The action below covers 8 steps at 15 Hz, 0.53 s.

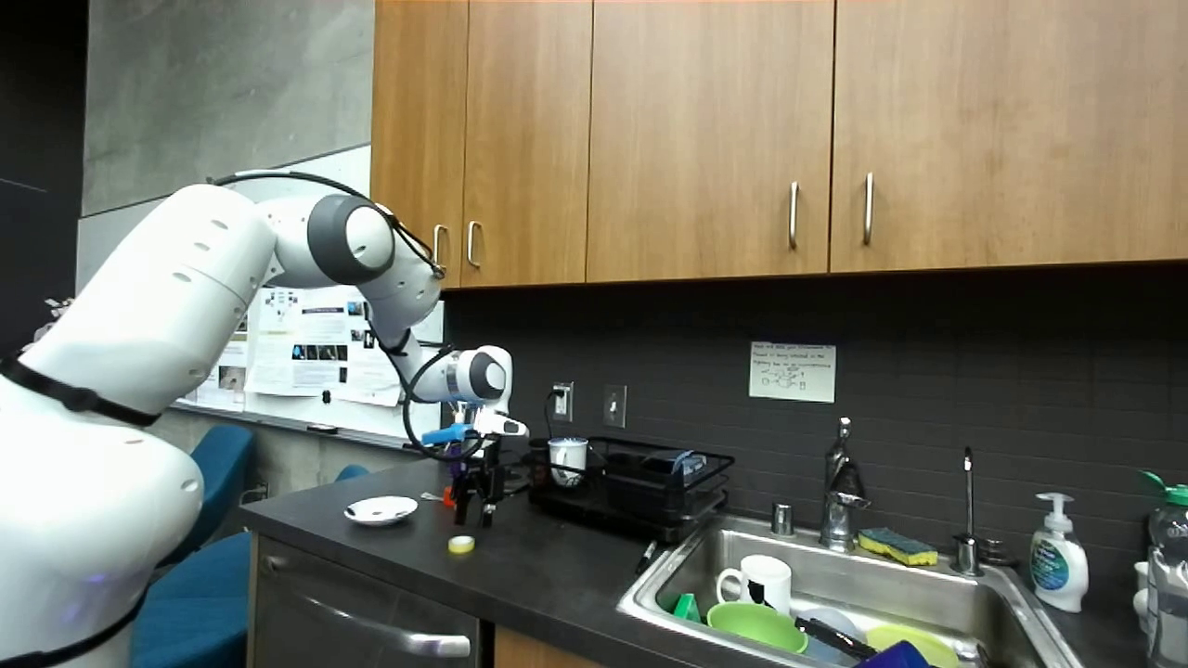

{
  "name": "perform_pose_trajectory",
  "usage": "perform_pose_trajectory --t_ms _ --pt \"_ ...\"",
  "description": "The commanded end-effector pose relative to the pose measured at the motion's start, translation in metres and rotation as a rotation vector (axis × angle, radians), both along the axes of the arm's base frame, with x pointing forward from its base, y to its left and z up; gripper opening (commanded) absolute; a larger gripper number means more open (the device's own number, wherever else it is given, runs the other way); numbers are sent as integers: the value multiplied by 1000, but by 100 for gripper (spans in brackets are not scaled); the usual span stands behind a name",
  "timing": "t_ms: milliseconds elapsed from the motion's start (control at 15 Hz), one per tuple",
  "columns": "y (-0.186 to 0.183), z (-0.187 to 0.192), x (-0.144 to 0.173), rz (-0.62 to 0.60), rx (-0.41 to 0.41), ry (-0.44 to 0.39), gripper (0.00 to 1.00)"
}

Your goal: Place the tape on the white plate.

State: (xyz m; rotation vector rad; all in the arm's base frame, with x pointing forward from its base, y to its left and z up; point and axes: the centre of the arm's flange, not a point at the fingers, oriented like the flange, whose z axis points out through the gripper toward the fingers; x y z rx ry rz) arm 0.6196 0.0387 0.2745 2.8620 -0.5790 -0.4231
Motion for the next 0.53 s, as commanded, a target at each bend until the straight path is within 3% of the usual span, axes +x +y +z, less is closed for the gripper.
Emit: perform_pose_trajectory --t_ms 0,467 --pt "-8 10 -5 -15 0 3 100" --pt "-19 13 1 -32 -12 0 100"
